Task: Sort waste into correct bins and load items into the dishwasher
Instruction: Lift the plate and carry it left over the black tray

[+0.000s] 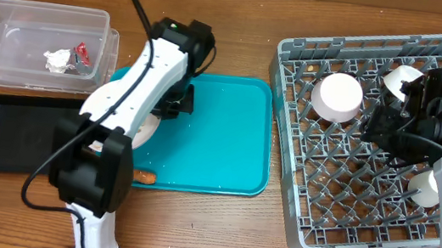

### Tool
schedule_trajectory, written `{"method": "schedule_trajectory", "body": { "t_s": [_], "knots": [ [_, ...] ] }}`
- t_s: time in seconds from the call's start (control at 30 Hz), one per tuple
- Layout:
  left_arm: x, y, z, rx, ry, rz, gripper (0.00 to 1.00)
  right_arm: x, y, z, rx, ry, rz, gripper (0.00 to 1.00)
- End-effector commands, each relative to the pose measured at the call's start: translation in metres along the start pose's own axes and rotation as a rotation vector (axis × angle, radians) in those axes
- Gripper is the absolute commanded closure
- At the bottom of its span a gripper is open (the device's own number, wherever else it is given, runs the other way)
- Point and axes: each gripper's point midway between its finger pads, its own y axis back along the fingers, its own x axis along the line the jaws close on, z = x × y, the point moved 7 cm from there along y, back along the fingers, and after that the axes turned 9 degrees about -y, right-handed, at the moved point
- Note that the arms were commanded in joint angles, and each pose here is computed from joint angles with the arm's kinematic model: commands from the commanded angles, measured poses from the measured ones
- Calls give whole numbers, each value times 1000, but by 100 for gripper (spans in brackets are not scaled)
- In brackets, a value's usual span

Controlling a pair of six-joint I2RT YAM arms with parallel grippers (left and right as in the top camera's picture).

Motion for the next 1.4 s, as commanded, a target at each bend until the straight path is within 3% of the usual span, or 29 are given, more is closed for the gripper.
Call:
{"method": "schedule_trajectory", "body": {
  "t_s": [0.0, 0.3, 0.6, 0.77, 1.17, 1.37],
  "knots": [
    [27, 35, -14, -88, 91, 11, 96, -2, -1, -1, 9, 4, -3, 42],
    [52, 67, -63, -167, 118, -19, 96, -2, -1, -2, 16, 2, -6, 42],
    [76, 51, -98, -124, 173, -11, 96, -2, -1, -3, 19, 2, -7, 42],
    [88, 38, -92, -119, 190, -23, 96, -2, -1, -3, 20, 1, -7, 42],
    [110, 24, -60, -241, 133, -331, 96, -3, -1, -5, 30, 0, -12, 42],
    [138, 18, -54, -290, 170, -340, 96, -3, -1, -5, 30, 0, -12, 42]
  ]
}}
